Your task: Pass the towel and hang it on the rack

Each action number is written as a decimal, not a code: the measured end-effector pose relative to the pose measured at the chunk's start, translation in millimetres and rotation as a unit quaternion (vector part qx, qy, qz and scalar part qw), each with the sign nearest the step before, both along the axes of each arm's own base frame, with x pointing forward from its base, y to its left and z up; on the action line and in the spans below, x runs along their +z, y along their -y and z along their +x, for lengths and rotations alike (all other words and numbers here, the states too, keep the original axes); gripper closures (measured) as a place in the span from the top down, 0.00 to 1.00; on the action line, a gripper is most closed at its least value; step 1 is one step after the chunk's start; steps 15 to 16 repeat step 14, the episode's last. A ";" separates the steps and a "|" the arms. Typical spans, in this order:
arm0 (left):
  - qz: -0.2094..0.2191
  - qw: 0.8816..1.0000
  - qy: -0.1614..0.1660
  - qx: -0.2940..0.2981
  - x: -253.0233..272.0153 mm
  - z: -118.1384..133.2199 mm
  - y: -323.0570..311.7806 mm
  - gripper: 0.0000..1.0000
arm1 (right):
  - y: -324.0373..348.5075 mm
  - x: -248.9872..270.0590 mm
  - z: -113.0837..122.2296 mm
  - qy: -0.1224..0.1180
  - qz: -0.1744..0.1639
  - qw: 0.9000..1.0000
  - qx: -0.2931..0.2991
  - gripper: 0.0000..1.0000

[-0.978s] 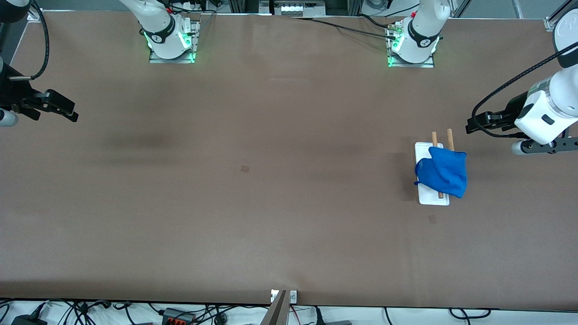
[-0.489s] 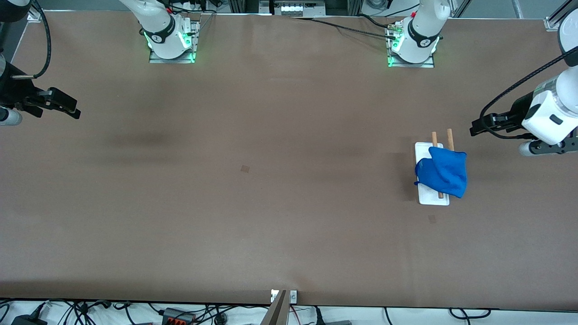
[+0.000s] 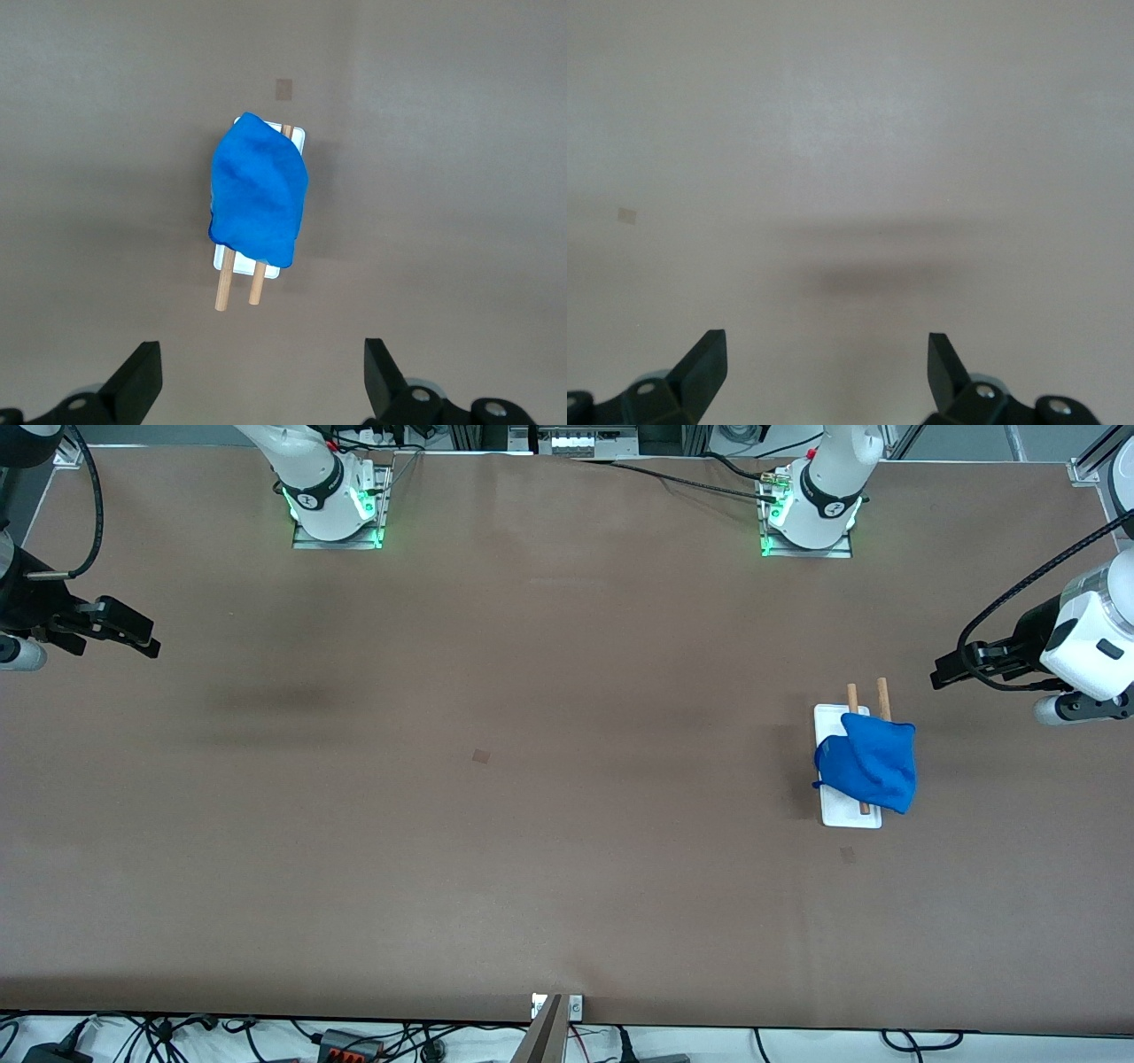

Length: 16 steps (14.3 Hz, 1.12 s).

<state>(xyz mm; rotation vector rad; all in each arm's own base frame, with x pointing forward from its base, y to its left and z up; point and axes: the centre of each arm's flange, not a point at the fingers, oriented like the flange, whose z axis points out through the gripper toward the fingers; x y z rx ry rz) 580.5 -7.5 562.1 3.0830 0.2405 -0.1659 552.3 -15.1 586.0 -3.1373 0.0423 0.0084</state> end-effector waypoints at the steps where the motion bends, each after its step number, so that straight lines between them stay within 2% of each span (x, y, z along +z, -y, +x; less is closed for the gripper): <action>1: 0.000 1.000 0.001 0.000 0.2 0.3 0.2 1.00 | -0.3 0.0 0.0 0.000 0.000 1.000 0.000 1.00; 7: 0.001 1.000 0.004 0.014 0.6 1.0 0.3 1.00 | -1.7 -1.5 -2.1 -0.010 0.000 1.000 0.002 1.00; 16: 0.000 1.000 0.002 0.001 0.3 0.5 4.9 1.00 | -2.0 -0.7 -2.5 -0.009 0.000 1.000 0.002 1.00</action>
